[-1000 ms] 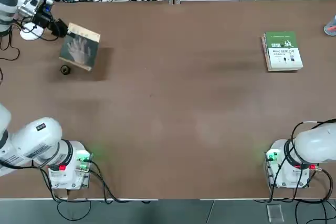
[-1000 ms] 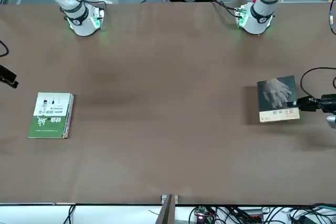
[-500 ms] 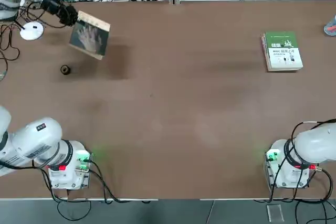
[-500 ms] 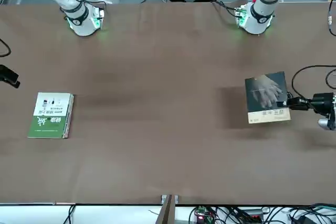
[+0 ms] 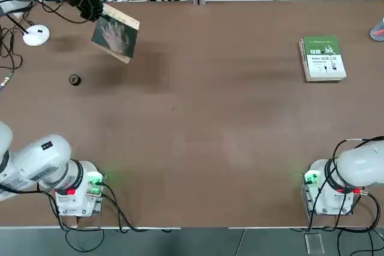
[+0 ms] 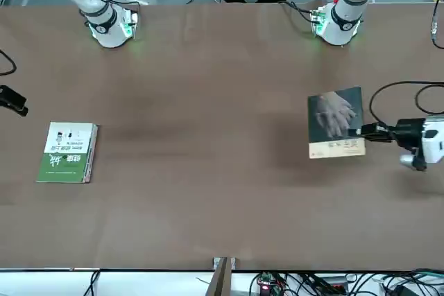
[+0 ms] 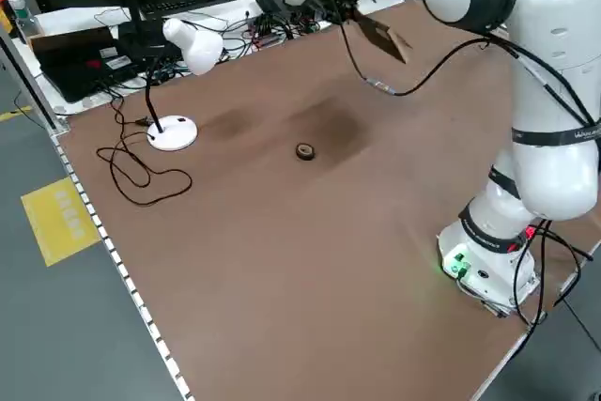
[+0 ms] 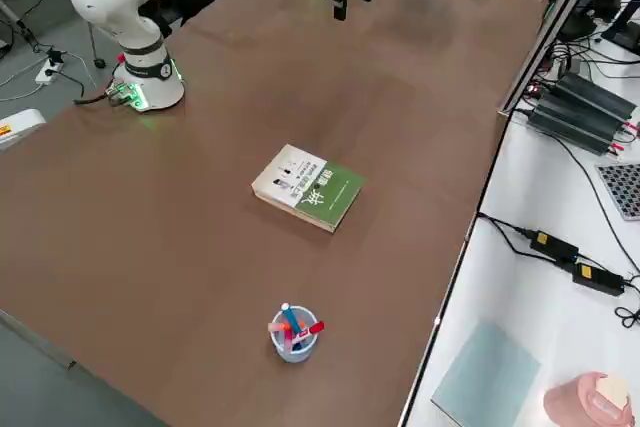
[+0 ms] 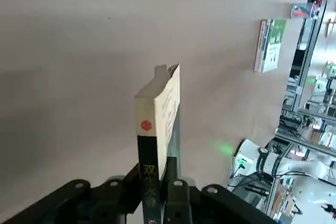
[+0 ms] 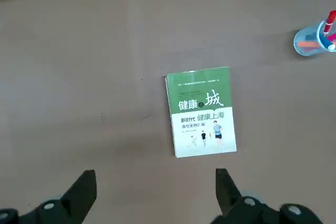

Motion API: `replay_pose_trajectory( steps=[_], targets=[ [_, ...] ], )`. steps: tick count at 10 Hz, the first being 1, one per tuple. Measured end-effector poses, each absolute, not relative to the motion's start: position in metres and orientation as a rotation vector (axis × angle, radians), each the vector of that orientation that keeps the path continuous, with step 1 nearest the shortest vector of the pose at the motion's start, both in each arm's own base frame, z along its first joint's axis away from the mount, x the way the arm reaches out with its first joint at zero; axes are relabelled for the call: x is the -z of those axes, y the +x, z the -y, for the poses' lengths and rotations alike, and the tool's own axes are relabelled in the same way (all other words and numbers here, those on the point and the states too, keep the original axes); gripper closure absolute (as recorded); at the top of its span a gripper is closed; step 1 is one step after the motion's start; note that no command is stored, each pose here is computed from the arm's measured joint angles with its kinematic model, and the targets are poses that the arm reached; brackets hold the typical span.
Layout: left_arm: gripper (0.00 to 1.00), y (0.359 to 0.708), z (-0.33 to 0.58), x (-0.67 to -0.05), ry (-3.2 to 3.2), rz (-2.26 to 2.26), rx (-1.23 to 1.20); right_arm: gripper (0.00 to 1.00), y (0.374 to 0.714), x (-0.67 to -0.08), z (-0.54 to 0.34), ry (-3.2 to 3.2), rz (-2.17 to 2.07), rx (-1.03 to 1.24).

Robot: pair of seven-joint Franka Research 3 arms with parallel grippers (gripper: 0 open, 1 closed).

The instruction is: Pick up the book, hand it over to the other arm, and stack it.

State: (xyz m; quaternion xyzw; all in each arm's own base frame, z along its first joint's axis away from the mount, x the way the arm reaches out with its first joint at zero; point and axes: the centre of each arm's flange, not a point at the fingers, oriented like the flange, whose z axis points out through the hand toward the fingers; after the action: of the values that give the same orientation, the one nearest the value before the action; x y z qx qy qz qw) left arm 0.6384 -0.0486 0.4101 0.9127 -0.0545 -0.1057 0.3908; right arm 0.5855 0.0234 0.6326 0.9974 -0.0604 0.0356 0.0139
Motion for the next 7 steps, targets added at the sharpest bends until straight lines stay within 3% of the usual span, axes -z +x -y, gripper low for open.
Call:
replay_pose_trajectory(
  steps=[7],
  targets=[
    [0.96,0.641,0.182,-0.459,2.339,0.051,0.249,0.00,0.585,-0.623,-0.033,3.168,0.191,-0.073]
  ],
)
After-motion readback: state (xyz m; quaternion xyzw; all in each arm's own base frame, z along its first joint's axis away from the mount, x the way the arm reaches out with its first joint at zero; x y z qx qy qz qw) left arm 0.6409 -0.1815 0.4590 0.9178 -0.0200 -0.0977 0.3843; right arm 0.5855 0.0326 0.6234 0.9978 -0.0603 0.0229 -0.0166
